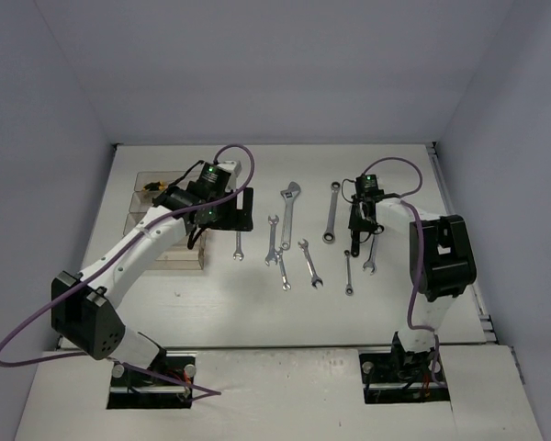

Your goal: Sort the tools into containers

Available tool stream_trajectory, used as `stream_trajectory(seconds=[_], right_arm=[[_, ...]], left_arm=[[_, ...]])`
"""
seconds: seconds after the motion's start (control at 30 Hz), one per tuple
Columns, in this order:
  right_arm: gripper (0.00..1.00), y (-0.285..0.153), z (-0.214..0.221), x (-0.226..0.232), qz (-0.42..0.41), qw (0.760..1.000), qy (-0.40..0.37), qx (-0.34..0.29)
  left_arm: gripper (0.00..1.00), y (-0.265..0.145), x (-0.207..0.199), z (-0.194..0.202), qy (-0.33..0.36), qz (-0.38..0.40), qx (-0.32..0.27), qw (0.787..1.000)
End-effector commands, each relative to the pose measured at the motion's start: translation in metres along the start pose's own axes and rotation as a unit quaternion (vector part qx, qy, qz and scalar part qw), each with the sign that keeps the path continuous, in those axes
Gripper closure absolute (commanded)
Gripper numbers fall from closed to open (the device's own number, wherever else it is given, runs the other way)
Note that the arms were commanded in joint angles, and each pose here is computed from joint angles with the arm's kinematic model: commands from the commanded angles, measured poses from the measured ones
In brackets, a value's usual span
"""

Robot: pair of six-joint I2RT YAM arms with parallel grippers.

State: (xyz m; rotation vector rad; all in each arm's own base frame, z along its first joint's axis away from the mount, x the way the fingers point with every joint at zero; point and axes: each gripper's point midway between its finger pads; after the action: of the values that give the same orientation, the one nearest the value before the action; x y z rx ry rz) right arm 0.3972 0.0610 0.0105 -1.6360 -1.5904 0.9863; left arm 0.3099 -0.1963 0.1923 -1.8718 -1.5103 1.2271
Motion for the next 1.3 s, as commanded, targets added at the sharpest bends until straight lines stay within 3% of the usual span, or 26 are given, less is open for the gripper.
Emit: stream_trajectory(seconds=[0.0, 0.37, 0.77, 1.27], right_arm=[[1.00, -0.042, -0.029, 0.011, -0.030, 0.998, -0.013, -0.054], [1.00, -0.087, -0.055, 0.029, -0.074, 0.989, -0.048, -0.118], [1.00, -0.128, -0.061, 0.107, -0.163, 0.963, -0.111, -0.183], [1.00, -0.164, -0.071, 0.165, -0.249, 0.932, -0.130, -0.229]], left_arm=[[0.22, -0.011, -0.052, -0.029, -0.017, 0.103, -0.039, 0.994], [0.22, -0.001, -0.084, -0.041, -0.044, 0.169, -0.043, 0.984], [0.22, 0.021, -0.126, -0.055, -0.141, 0.270, -0.047, 0.951], [0.22, 0.060, -0.146, -0.068, -0.215, 0.297, -0.028, 0.930]])
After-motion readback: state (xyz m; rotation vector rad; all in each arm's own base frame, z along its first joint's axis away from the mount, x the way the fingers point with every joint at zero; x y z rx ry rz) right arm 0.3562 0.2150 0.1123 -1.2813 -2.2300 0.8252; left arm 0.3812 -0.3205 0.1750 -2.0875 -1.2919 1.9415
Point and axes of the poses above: each gripper's point midway between its finger pads, its own y axis out along the fingers, its own x axis along the line the jaws close on, z = x × y, and after that the axes turned 13 degrees about -y, right-handed
